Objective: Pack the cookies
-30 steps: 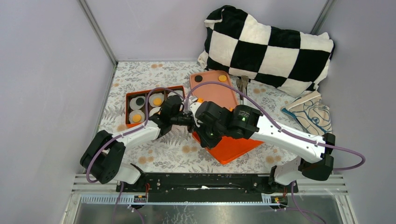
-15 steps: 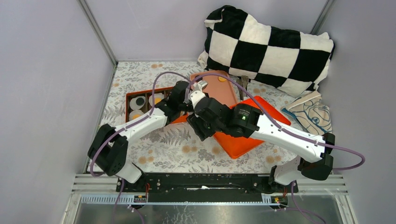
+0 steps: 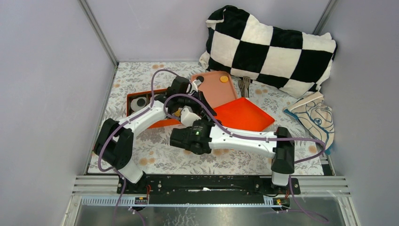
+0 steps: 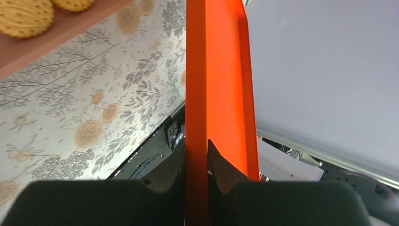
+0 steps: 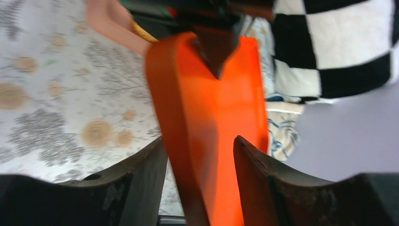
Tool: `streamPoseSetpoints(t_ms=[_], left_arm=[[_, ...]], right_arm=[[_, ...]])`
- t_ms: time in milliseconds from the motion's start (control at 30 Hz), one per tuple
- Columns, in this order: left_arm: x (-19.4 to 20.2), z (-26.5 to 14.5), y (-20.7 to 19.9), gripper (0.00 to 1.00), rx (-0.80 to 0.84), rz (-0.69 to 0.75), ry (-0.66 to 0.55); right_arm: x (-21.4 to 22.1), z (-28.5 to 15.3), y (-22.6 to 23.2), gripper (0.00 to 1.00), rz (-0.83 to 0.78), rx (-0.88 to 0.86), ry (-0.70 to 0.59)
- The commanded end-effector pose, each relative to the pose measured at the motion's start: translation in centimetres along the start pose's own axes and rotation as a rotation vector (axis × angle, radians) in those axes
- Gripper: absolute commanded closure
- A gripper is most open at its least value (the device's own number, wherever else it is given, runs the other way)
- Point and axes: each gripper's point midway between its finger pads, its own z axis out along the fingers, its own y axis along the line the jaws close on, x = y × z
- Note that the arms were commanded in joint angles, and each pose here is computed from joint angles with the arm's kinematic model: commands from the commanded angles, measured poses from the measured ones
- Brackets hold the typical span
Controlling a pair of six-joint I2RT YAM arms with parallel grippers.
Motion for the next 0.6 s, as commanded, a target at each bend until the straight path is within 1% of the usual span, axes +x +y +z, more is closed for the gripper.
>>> streamPoseSetpoints(t_ms=[0, 100, 167, 333, 367, 433, 533, 567], left_arm=[[-1.1, -1.9, -1.2, 1.00, 0.017, 0.057, -0.025], [-1.9, -2.6, -0.6, 1.00, 0.002, 0.050, -0.043], [-2.5, -3.1, -0.1, 1.00, -0.007, 0.043, -0.059], [-4.3, -4.3, 1.1, 1.00, -0.033, 0.026, -0.104], [-4.6, -4.5, 1.1, 1.00, -0.032, 0.028, -0.111], [-5.2, -4.7, 1.1, 1.00, -0.028, 0.046, -0.116], [-6.5, -5.9, 0.4, 0.87, -0.021, 0.079, -0.138], [-7.2, -6.8, -0.4, 0.81, -0.008, 0.095, -0.160]], right_arm=[[0.8, -0.5, -4.8, 0.42, -0.023, 0.251, -0.010], [1.5, -0.4, -4.5, 0.55, 0.008, 0.236, 0.001], [1.8, -0.5, -4.6, 0.69, 0.028, 0.229, 0.002], [2.1, -0.8, -4.6, 0.98, 0.056, 0.201, 0.009], [2.1, -0.8, -4.5, 1.00, 0.060, 0.195, 0.011], [1.7, -1.1, -4.6, 1.00, 0.078, 0.190, 0.002], [0.0, -2.1, -5.7, 1.00, 0.132, 0.175, -0.040], [-0.7, -2.6, -6.2, 1.00, 0.154, 0.168, -0.058]])
